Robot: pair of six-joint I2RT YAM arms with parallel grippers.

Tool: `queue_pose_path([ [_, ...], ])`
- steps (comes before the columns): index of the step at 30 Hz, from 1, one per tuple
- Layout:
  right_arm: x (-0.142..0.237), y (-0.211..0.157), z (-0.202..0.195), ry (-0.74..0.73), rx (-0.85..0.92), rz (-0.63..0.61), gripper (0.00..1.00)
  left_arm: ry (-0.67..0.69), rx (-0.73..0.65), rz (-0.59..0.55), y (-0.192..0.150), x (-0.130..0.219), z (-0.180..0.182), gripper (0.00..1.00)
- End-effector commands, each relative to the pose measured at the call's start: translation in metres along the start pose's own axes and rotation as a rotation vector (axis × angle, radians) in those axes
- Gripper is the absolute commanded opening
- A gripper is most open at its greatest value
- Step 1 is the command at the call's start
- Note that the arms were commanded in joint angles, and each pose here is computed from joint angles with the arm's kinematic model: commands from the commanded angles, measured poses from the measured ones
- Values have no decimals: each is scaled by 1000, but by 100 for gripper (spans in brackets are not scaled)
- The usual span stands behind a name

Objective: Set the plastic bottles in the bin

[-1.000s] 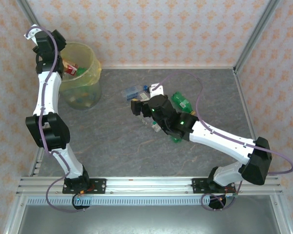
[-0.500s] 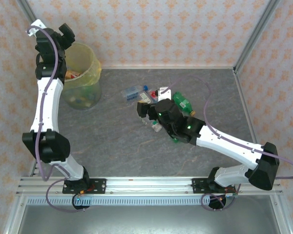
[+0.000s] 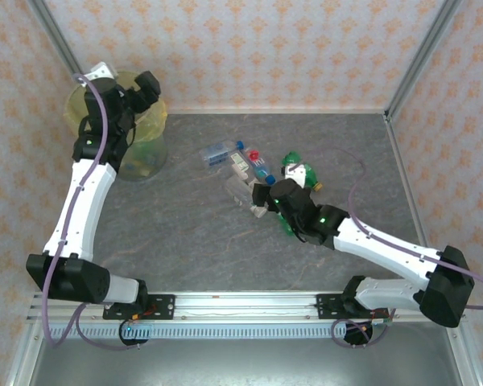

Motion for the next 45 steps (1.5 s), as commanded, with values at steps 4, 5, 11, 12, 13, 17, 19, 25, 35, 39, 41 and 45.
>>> queue_pose_path([
  [4, -11, -29, -35, -83, -71, 103, 96, -94, 6, 136, -54, 25, -31, 99],
  [5, -14, -33, -40, -92, -81, 119, 96, -106, 5, 157, -63, 27, -35, 99],
  [11, -31, -57, -62, -108, -116, 224, 93, -153, -19, 292, -120, 35, -57, 99],
  [12, -33, -61, -64, -101, -123, 241, 93, -154, 0, 322, -129, 35, -59, 99],
  [13, -34, -63, -66, -94, -129, 250, 93, -154, 1, 343, -135, 35, -60, 99],
  [17, -45, -87, -68, -74, -115, 333, 94, -154, 39, 397, -151, 35, -57, 99],
  [19, -50, -95, -66, -49, -106, 366, 94, -164, 58, 421, -156, 36, -56, 99],
  [25, -62, -108, -62, -32, -70, 426, 88, -173, 78, 461, -166, 35, -54, 99],
  [35, -69, -117, -64, -55, -31, 454, 75, -191, 95, 476, -165, 36, -59, 99],
  [39, -67, -113, -65, -58, -35, 440, 67, -199, 94, 479, -163, 35, -63, 99],
  [41, -64, -108, -66, -65, -41, 419, 66, -206, 95, 483, -163, 35, -65, 99],
  [45, -55, -94, -65, -47, -51, 365, 63, -229, 112, 493, -162, 34, -70, 98],
])
Point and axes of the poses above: each hand's point on the last joint's axis, 136 mm out from that joint toward the fingers, its own x axis back along the fingers, its own z axis along the line the jaws close on, y = z × x, the point moved 5 cm from there along x, back along the fingers, and after that the axes turned 8 degrees about x, right-handed, at the moved point
